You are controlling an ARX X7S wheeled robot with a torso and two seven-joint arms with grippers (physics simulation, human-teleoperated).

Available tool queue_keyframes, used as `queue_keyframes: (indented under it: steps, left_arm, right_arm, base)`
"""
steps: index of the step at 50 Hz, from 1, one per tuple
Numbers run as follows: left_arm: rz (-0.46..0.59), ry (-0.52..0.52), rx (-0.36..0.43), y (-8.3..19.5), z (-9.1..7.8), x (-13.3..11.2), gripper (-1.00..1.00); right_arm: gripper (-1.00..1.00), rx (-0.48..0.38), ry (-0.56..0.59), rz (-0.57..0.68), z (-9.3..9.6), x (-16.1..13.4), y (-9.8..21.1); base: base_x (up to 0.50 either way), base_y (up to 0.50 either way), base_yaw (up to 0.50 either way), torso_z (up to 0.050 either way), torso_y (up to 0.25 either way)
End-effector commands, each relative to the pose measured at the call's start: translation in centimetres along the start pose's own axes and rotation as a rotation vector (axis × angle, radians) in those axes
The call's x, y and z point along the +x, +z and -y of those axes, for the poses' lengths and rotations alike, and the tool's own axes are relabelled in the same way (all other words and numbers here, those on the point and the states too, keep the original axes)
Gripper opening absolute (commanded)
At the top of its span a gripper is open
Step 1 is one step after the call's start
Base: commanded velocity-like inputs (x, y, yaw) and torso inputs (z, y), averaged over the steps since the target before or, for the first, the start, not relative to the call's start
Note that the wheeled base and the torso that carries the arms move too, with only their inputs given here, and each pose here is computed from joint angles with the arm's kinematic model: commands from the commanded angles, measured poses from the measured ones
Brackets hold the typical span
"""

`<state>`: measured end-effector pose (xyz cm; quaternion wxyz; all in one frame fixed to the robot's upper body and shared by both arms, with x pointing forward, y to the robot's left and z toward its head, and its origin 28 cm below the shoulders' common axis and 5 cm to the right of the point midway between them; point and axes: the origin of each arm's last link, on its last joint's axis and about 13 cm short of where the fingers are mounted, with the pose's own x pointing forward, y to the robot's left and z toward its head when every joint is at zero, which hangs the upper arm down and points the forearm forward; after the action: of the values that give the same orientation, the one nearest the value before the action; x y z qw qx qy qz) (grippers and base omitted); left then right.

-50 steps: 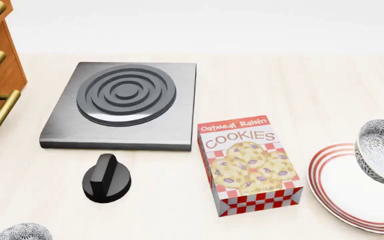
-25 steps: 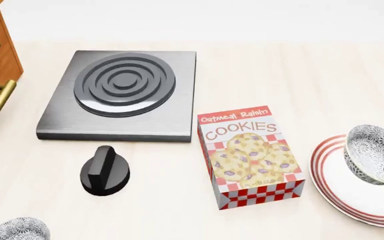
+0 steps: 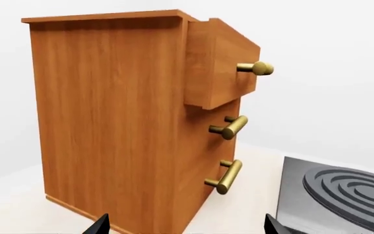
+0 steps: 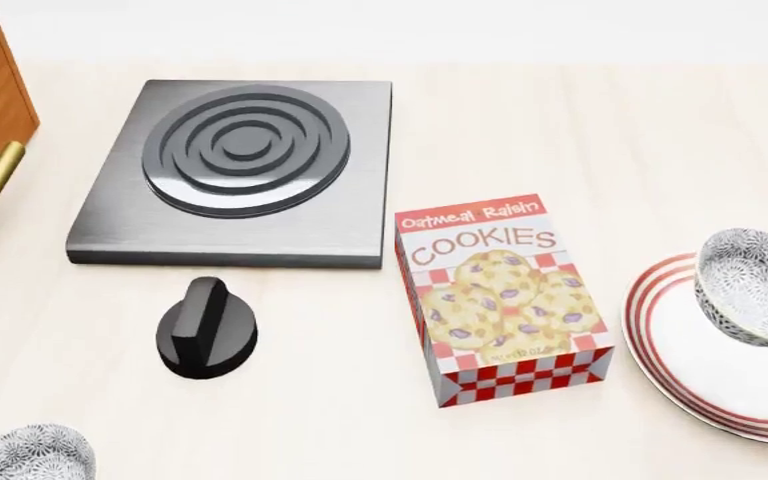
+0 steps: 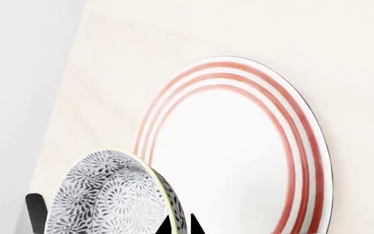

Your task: Pick the akita bowl from table center and place it on the plate.

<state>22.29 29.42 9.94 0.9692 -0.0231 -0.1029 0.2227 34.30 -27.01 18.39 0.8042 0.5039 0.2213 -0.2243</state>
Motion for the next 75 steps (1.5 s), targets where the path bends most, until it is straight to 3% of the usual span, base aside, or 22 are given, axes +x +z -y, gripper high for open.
queue_keyframes:
  steps: [1, 19, 43, 68, 69, 75]
  left_arm:
    - [-0.008, 0.002, -0.003, -0.2, -0.1, -0.1, 1.0]
    - [-0.005, 0.018, 0.0, 0.1, -0.7, -0.5, 1.0]
    - [0.003, 0.04, 0.005, 0.7, -1.4, -0.7, 1.0]
    - [0.0, 0.06, 0.003, 0.6, -1.9, -0.9, 1.0]
    - [0.001, 0.061, 0.003, 0.8, -1.9, -0.9, 1.0]
    - [0.004, 0.06, 0.0, 0.7, -1.8, -0.9, 1.0]
  right_arm:
    - [-1.0, -0.043, -0.014, 0.053, -1.2, 0.5, 0.9]
    - [-1.0, -0.051, -0.091, 0.039, -0.7, 3.1, -0.3]
    - [-1.0, 0.011, -0.125, 0.066, 0.2, 3.9, -0.8]
    - [-1.0, -0.008, -0.156, 0.093, -0.1, 4.3, -1.5]
    - [1.0, -0.012, -0.154, 0.096, -0.1, 4.3, -1.5]
    - [1.0, 0.013, -0.13, 0.128, -0.1, 4.3, -1.1]
  base:
    - [0.0, 0.0, 0.0, 0.0, 0.0]
    - [0.0, 0.0, 0.0, 0.0, 0.0]
    - [0.0, 0.0, 0.0, 0.0, 0.0]
    - [0.0, 0.0, 0.0, 0.0, 0.0]
    - [0.0, 0.0, 0.0, 0.0, 0.0]
    - [0.0, 0.0, 0.0, 0.0, 0.0]
